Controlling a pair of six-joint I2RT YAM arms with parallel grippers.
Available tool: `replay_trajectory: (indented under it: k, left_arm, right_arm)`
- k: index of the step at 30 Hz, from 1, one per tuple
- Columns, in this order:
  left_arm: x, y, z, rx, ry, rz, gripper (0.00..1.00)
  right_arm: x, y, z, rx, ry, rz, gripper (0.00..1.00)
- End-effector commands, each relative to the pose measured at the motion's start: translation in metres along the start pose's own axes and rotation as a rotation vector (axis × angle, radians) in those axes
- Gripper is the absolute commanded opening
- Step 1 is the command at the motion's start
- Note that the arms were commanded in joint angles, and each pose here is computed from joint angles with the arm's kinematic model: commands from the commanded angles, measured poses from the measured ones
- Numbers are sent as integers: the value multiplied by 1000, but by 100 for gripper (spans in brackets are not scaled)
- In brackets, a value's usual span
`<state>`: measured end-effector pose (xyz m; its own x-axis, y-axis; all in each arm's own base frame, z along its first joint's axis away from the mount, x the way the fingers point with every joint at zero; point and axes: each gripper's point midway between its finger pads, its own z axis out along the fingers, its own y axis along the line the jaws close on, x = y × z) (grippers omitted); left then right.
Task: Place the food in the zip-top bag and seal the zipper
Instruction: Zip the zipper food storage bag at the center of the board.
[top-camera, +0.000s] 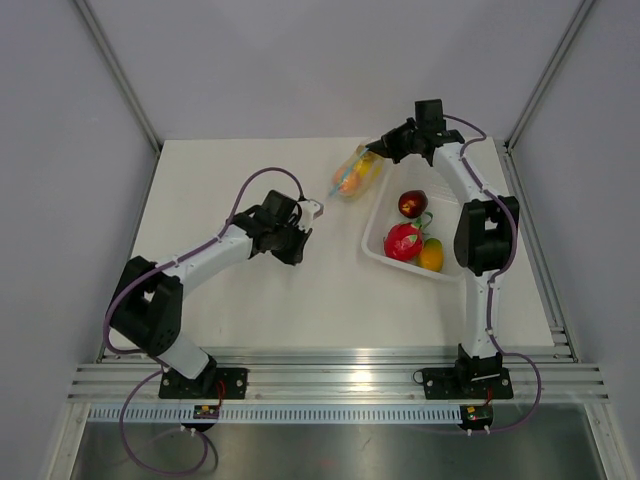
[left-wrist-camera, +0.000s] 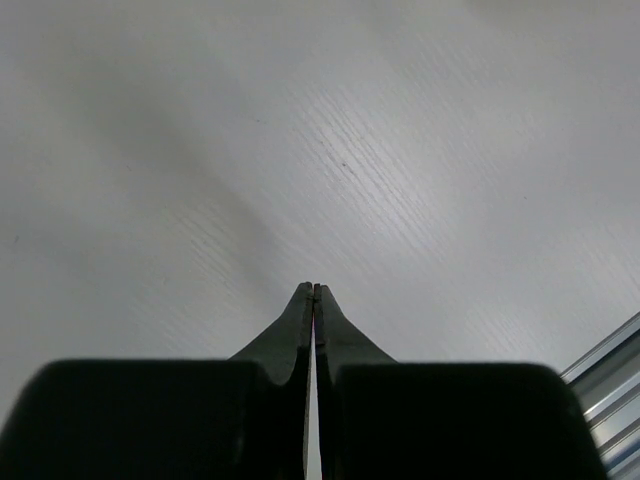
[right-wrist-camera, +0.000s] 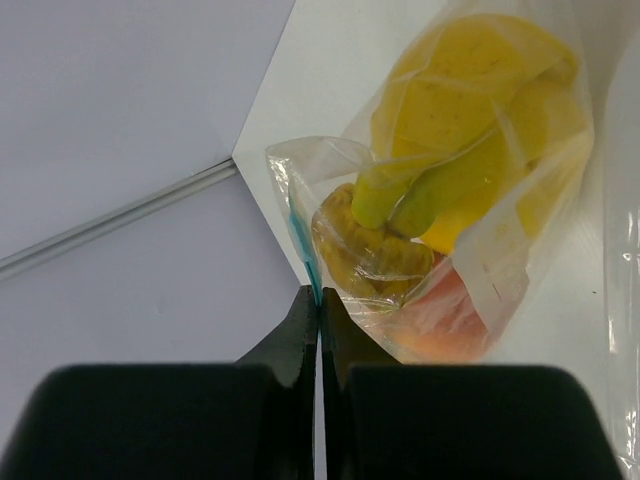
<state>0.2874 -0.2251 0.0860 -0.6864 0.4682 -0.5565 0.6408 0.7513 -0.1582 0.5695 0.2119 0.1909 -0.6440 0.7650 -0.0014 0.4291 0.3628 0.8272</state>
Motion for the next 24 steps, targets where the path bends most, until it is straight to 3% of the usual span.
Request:
replay_trajectory:
  k: [1, 7, 9, 12, 13, 16, 24]
  left_arm:
    - [-19, -10, -16, 26, -79, 0, 0]
    - [-63, -8, -40, -9, -182, 20, 1]
    - [-83, -5, -50, -34, -220, 24, 5]
    - [-115, -3, -65, -63, -292, 1, 19]
    - [-121, -2, -64, -66, -298, 0, 29]
    - [-150, -1, -73, -77, -352, -5, 38]
    - [-182, -11, -57, -45, -352, 8, 45]
  right_arm:
    - [5, 38, -9, -104, -23, -41, 0]
    - [12, 31, -10, -99, 1, -39, 0]
    - [17, 30, -13, -98, 15, -48, 0]
    - [27, 28, -20, -97, 33, -67, 0]
    - [32, 28, -22, -96, 44, -77, 0]
    - [48, 25, -30, -100, 74, -94, 0]
    - [86, 16, -42, -84, 137, -143, 0]
